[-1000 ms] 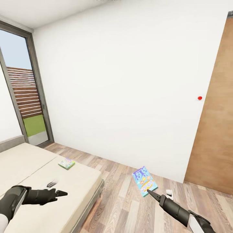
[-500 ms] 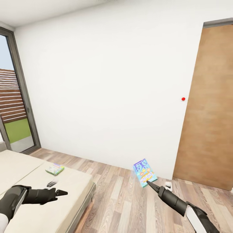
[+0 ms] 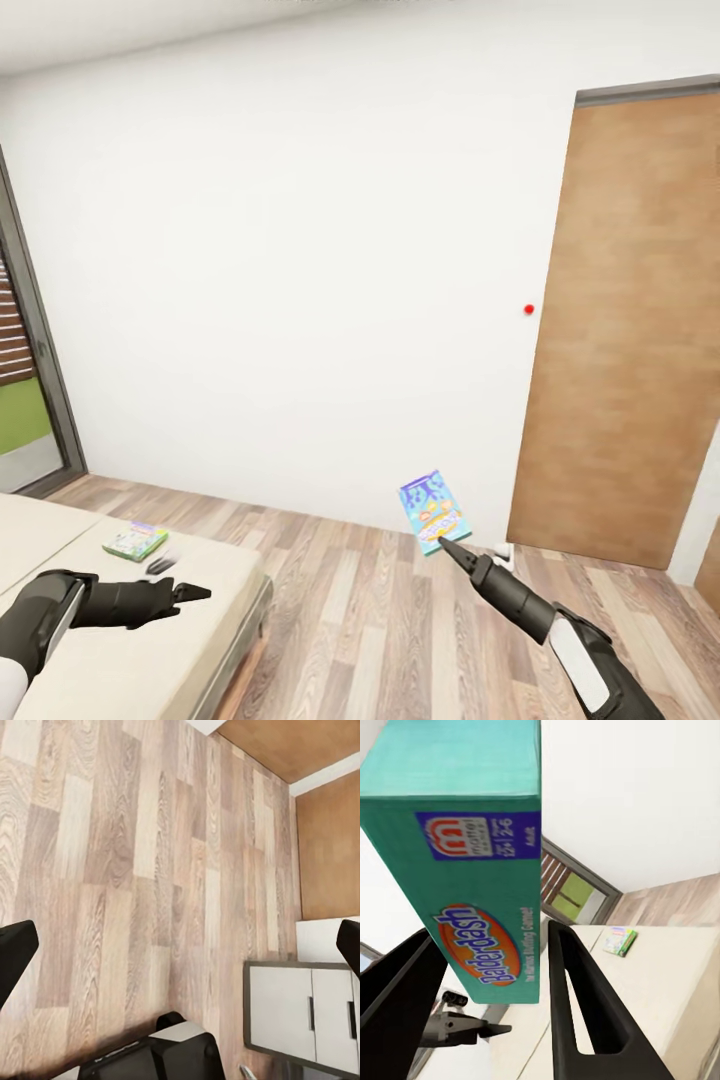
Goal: Put all the toys in the child's room - the three board games (two on the bed and one on the table), the two jigsaw puzzles on the table, and the tennis ball on the table - inside the toy box on the table in the child's room.
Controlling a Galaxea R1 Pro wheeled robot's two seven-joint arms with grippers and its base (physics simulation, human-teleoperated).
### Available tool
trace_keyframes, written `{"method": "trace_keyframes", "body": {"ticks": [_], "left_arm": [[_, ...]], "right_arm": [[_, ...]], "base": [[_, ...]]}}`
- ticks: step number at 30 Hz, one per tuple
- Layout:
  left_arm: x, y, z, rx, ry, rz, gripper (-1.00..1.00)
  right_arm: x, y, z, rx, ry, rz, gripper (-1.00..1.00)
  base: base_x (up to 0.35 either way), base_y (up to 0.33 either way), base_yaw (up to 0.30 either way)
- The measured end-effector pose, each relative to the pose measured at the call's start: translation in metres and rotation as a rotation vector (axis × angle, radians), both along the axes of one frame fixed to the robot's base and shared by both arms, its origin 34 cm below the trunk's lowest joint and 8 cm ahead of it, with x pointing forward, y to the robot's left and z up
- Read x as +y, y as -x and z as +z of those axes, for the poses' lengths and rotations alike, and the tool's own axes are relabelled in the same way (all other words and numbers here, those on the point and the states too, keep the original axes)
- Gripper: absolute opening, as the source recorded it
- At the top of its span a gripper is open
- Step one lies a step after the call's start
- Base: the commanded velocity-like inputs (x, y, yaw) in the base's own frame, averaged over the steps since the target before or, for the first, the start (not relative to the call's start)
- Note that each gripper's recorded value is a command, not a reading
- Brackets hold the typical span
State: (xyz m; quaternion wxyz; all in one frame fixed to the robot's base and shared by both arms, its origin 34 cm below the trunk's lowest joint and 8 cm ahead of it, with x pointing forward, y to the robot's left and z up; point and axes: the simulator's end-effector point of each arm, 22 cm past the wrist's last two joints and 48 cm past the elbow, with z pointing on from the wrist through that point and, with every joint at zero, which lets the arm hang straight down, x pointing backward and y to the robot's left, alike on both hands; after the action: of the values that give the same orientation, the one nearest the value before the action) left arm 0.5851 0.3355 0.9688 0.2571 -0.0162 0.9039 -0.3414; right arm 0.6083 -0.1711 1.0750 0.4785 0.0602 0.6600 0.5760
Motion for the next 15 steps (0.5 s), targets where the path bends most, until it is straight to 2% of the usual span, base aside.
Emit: {"method": "trace_keyframes", "body": {"ticks": [4,11,15], "left_arm": [[0.001,0.000,0.002,-0.004,0.002,-0.001,1.00],[-0.004,0.001,0.011,-0.020,0.046,-0.019,1.00],[-0.006,0.001,0.010,-0.019,0.055,-0.021,1.00]], "right_arm": [[-0.004,-0.001,0.001,0.001,-0.002,-0.005,-1.00],[-0.015,-0.004,0.002,0.005,-0.017,-0.034,-1.00],[-0.018,-0.004,-0.002,0.012,-0.014,-0.039,-1.00]], "base": [[0.000,0.000,-0.019],[0.000,0.000,-0.003],[0.000,0.000,-0.070]]}}
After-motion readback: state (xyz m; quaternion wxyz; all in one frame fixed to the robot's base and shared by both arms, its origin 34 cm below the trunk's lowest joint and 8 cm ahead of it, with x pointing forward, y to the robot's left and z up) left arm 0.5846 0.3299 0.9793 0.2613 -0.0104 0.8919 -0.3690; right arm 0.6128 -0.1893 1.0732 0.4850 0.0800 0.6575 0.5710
